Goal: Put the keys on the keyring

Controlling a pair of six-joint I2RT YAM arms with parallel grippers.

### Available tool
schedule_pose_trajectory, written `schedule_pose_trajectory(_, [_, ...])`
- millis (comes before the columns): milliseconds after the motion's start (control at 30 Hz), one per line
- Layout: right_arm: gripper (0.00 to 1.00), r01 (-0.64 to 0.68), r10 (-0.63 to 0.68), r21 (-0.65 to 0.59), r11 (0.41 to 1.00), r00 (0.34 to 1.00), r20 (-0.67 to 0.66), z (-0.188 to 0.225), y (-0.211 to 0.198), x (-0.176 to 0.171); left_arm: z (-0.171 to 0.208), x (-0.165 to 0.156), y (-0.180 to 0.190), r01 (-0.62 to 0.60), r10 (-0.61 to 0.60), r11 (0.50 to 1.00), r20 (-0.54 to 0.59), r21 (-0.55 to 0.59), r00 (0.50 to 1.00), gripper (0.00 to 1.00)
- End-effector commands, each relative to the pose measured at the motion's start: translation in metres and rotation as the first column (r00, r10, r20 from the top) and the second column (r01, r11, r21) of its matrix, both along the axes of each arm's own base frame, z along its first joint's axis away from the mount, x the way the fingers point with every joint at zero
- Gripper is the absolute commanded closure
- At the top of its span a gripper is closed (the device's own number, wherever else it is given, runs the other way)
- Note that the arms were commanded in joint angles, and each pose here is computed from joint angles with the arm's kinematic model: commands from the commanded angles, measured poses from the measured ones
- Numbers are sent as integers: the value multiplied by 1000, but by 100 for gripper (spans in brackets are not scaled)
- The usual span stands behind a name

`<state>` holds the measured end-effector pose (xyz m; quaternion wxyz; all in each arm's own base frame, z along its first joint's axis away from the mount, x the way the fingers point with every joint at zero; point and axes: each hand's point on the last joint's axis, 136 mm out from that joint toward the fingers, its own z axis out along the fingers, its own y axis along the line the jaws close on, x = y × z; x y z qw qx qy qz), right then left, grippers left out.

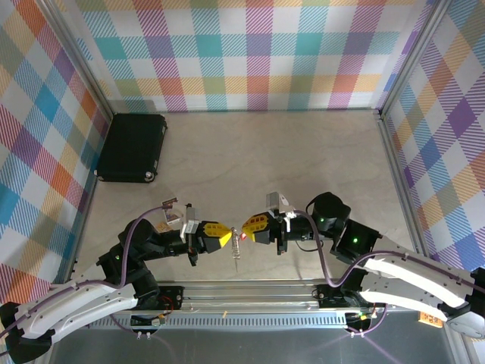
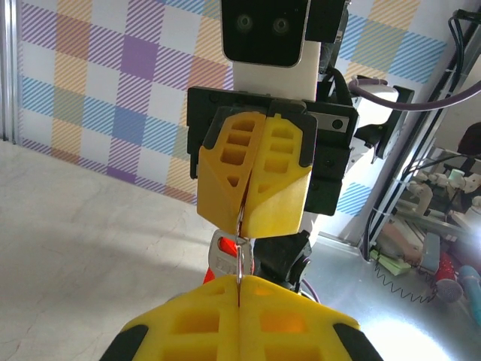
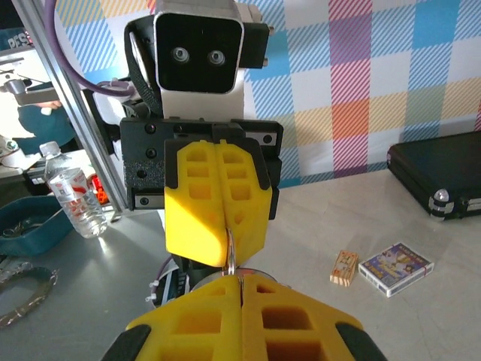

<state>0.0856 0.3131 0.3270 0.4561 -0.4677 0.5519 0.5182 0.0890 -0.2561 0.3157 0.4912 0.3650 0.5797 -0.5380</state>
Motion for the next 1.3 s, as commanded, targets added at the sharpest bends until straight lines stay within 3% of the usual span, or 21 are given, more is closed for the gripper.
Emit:
schedule_pose_trajectory(0, [96,-5,2,58,998,998,60,19,0,-3,31,-9,3,38,-35,996,44,-79,998,100])
schedule_pose_trajectory(1267, [98,-10,3,70,998,995,103,26,11,-5,26,-8,4,31,-29,997,32,-69,999,100])
